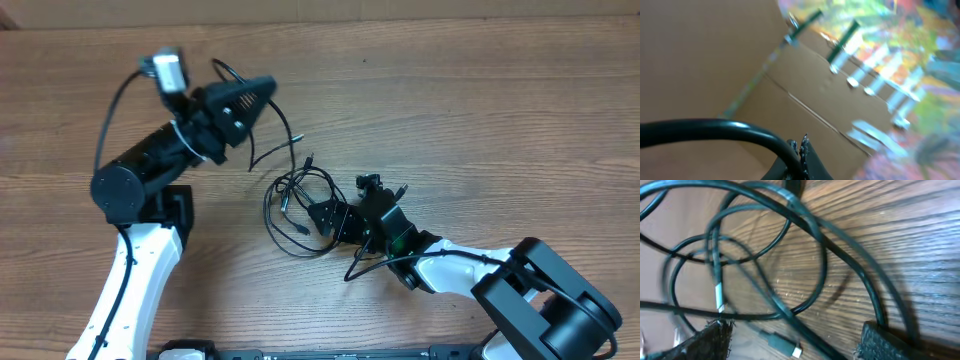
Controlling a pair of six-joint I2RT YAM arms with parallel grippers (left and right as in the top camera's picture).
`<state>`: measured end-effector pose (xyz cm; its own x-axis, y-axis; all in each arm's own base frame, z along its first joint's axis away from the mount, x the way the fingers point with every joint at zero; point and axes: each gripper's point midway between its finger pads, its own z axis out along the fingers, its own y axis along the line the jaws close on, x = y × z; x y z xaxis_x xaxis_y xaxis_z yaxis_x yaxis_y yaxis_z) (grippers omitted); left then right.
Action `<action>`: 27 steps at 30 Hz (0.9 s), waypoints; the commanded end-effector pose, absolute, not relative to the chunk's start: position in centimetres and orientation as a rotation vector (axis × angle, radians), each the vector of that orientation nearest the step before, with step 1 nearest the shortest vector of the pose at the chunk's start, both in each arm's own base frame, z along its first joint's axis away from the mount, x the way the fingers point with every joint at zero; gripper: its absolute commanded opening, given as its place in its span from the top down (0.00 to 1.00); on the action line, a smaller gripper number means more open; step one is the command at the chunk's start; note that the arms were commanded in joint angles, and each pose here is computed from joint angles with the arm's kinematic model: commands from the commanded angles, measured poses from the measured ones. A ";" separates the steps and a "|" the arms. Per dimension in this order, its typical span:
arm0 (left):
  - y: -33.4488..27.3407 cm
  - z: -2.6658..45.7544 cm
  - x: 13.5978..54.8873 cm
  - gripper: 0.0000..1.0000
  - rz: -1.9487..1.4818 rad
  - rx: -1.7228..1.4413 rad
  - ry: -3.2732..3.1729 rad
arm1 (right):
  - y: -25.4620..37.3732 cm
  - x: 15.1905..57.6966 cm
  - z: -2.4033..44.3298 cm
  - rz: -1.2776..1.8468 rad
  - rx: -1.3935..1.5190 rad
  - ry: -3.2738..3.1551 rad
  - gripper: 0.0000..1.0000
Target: Untangle cables
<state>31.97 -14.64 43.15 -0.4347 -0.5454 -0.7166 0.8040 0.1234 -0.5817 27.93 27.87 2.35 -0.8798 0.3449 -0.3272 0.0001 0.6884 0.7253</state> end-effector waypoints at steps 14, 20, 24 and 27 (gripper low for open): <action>2.0 49.0 39.7 0.96 -0.787 -0.113 1.475 | 24.3 28.3 -0.8 0.848 0.649 2.491 0.15; 3.8 50.0 38.6 0.96 -0.793 -0.139 1.491 | 24.3 28.5 -0.6 0.851 0.658 2.478 0.06; 1.8 46.7 38.1 0.96 -0.925 -0.134 1.638 | 25.0 28.7 0.0 0.902 0.625 2.467 0.04; 1.1 44.5 37.9 0.96 -0.954 -0.163 1.722 | 25.4 28.5 0.3 0.922 0.587 2.472 0.04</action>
<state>38.96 2.93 44.79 -0.3312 -0.6083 -0.7213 0.2917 0.6609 -0.6914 29.77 26.66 2.75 -0.7994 0.5448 -0.2532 0.2025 0.6412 0.7402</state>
